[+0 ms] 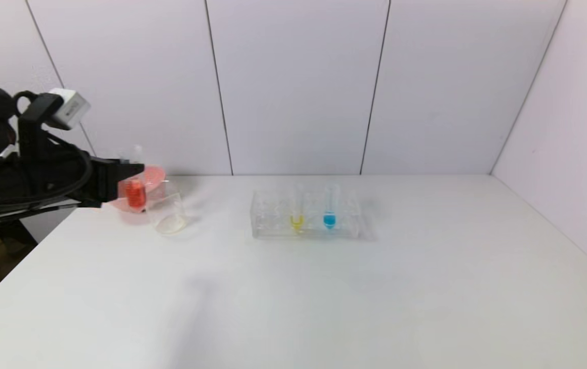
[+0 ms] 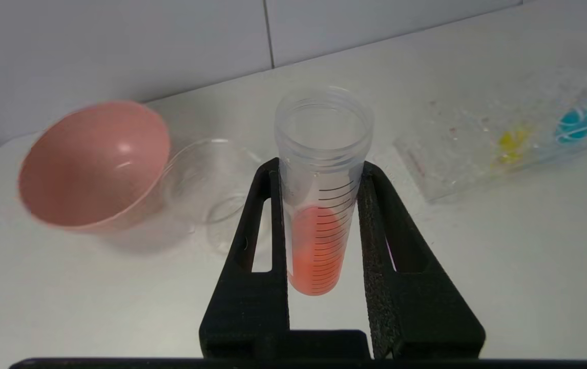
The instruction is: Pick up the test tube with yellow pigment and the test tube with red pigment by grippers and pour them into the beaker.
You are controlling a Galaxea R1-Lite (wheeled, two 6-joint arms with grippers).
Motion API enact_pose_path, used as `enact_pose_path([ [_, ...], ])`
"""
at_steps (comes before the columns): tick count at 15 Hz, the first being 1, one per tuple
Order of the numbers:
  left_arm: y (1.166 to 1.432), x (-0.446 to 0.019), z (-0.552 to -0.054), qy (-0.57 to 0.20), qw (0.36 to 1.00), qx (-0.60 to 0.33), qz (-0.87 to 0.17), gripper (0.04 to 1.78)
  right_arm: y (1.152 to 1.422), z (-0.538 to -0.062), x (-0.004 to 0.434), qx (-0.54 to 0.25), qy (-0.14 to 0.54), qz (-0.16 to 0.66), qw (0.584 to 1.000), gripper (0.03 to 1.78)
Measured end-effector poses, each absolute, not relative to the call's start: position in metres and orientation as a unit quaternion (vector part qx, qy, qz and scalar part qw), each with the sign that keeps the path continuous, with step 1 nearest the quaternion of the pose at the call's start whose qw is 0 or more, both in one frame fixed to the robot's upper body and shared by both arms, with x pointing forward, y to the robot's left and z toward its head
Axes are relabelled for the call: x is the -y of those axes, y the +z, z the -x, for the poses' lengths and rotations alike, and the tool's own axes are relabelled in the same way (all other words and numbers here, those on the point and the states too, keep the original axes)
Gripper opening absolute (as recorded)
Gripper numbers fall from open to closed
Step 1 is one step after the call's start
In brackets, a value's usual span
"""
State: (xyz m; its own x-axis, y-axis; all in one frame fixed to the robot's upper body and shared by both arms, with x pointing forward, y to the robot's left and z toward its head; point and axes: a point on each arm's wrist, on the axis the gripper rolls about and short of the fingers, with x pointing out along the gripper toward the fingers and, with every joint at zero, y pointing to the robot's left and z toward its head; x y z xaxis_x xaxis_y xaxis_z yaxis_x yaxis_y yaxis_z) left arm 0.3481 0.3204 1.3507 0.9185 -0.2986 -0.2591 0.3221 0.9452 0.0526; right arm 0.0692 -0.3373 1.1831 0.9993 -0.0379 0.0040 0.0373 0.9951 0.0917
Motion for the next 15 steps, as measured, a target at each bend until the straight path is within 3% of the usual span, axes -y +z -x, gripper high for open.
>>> enact_pose_path([
  [3, 1.351, -0.361, -0.338, -0.176, 0.967, -0.154, -0.100, 0.43, 1.183, -0.069, 0.337, 0.003, -0.019, -0.046, 0.999, 1.71],
  [6, 1.356, -0.374, -0.347, -0.184, 0.956, -0.178, -0.143, 0.43, 1.183, -0.069, 0.337, 0.003, -0.019, -0.046, 0.999, 1.71],
  [15, 1.346, -0.390, -0.430, -0.184, 0.922, -0.257, -0.226, 0.43, 1.183, -0.069, 0.337, 0.003, -0.019, -0.046, 0.999, 1.71],
])
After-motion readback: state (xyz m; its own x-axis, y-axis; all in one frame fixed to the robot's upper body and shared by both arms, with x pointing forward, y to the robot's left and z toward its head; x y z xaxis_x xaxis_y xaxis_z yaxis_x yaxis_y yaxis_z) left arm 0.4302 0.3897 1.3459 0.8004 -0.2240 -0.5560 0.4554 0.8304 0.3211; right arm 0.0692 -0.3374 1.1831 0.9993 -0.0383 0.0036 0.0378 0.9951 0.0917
